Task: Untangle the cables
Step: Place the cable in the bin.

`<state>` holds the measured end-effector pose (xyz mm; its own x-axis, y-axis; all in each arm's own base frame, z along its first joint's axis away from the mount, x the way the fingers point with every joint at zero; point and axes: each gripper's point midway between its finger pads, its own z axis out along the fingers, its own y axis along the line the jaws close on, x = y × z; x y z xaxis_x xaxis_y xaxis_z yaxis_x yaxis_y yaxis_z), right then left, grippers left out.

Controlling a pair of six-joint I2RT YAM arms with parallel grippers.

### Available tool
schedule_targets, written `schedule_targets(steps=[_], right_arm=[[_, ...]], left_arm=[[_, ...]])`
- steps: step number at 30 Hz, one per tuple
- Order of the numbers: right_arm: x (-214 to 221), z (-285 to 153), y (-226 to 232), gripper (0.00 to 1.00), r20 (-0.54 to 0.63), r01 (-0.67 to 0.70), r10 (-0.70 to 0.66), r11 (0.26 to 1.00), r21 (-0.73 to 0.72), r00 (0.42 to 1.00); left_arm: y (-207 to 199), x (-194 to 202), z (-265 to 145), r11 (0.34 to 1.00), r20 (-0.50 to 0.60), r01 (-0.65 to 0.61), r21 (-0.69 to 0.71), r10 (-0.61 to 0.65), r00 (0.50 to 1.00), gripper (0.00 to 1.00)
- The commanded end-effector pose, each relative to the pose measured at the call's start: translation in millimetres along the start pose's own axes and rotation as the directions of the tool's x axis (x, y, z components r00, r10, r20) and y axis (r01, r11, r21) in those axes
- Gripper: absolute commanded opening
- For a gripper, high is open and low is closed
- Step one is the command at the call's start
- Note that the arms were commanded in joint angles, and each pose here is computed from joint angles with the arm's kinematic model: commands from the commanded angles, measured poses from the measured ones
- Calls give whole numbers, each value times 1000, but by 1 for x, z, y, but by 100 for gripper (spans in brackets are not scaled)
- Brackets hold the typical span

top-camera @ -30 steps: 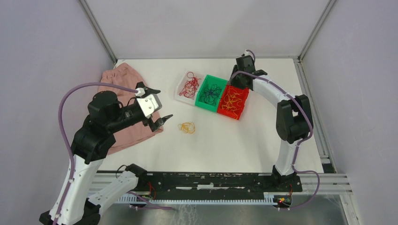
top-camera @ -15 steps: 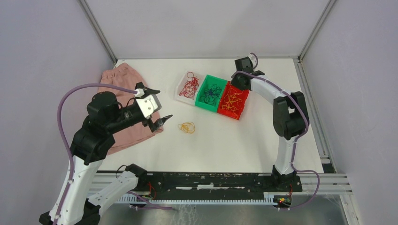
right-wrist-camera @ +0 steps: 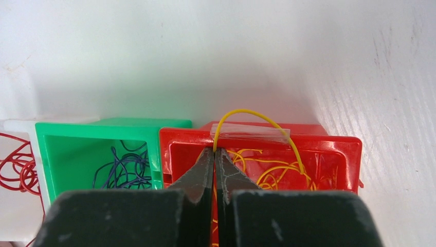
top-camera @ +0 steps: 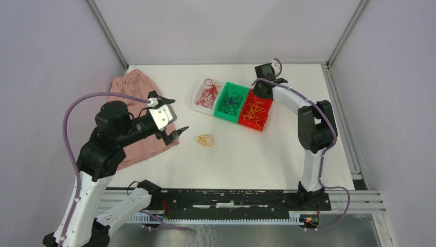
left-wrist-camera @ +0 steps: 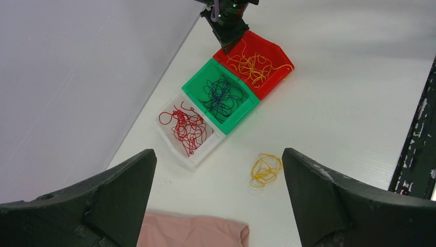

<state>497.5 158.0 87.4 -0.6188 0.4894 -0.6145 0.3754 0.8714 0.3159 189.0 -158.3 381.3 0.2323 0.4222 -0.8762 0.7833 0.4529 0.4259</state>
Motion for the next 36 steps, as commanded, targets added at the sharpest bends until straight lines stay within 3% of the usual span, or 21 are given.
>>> schedule_targets(steps=[1,26,36], right_arm=[[-17,-7,6,0,88,3,-3,1000,-4,996],[45,20,-34,0,-7,148,-148,981,129,989],[77,38,-51,0,-100,195,-180,968,156,978]], left_arm=[[8,-12,-7,998,24,-55,-35,56,998,99],[8,-9,-5,998,22,-49,-33,50,999,99],[6,-7,-5,999,22,-40,-32,41,999,99]])
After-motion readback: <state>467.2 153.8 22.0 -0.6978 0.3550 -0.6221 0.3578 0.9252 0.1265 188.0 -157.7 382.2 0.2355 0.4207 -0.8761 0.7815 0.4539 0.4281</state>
